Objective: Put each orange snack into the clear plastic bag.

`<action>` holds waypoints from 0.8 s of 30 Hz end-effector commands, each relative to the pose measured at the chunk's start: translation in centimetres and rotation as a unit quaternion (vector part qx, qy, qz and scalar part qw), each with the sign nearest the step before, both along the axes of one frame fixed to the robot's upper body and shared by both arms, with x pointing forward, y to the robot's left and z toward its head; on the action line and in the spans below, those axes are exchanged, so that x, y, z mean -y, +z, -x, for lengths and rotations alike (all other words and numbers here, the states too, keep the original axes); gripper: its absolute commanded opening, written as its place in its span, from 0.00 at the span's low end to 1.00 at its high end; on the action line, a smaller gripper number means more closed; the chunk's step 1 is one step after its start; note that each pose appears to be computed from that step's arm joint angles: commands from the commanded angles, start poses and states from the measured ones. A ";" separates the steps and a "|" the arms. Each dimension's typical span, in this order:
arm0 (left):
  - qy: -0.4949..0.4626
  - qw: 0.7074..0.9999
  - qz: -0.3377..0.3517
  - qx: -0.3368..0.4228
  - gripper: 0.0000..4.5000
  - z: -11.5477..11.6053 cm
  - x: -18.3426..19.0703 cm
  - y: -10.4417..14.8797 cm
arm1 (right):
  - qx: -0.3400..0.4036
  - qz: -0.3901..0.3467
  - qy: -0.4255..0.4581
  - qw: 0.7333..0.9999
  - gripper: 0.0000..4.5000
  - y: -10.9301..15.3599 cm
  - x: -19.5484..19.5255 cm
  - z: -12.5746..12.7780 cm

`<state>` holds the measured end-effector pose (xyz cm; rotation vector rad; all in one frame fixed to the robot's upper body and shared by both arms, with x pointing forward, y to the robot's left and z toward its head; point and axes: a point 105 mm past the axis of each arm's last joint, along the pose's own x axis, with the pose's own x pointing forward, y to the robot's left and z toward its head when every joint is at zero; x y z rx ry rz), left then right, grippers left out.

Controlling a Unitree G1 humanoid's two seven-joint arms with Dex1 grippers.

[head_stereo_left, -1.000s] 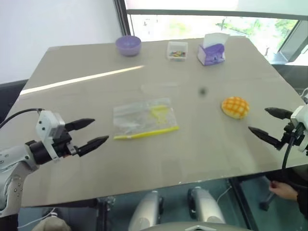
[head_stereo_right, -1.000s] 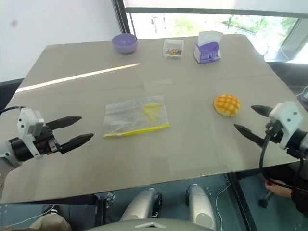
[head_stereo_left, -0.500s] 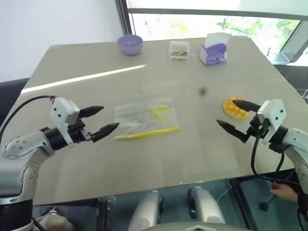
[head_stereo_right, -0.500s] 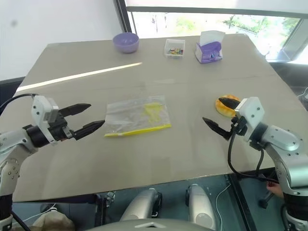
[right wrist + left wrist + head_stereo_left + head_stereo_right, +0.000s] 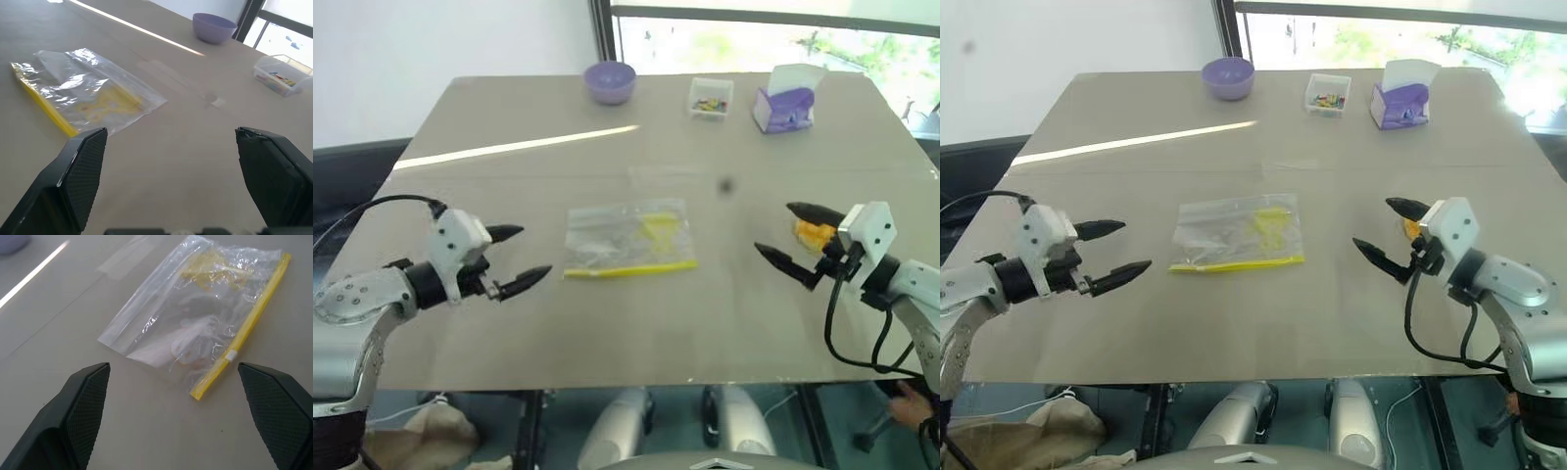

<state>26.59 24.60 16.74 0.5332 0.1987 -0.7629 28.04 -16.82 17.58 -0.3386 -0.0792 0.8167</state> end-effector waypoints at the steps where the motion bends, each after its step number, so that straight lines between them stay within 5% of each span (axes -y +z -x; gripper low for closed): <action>1: -0.041 0.998 -0.048 0.023 0.98 0.1 0.8 0.5 | 0.018 -0.007 0.053 0.998 1.00 0.8 -2.2 1.3; 18: -0.132 0.974 -0.178 0.050 0.98 -0.1 2.8 -3.8 | 0.013 -0.008 0.144 0.989 1.00 -1.3 -8.2 2.6; 24: -0.096 0.967 -0.218 0.089 0.98 -1.2 3.0 -4.7 | 0.023 -0.002 0.165 0.986 1.00 -0.5 -8.4 2.7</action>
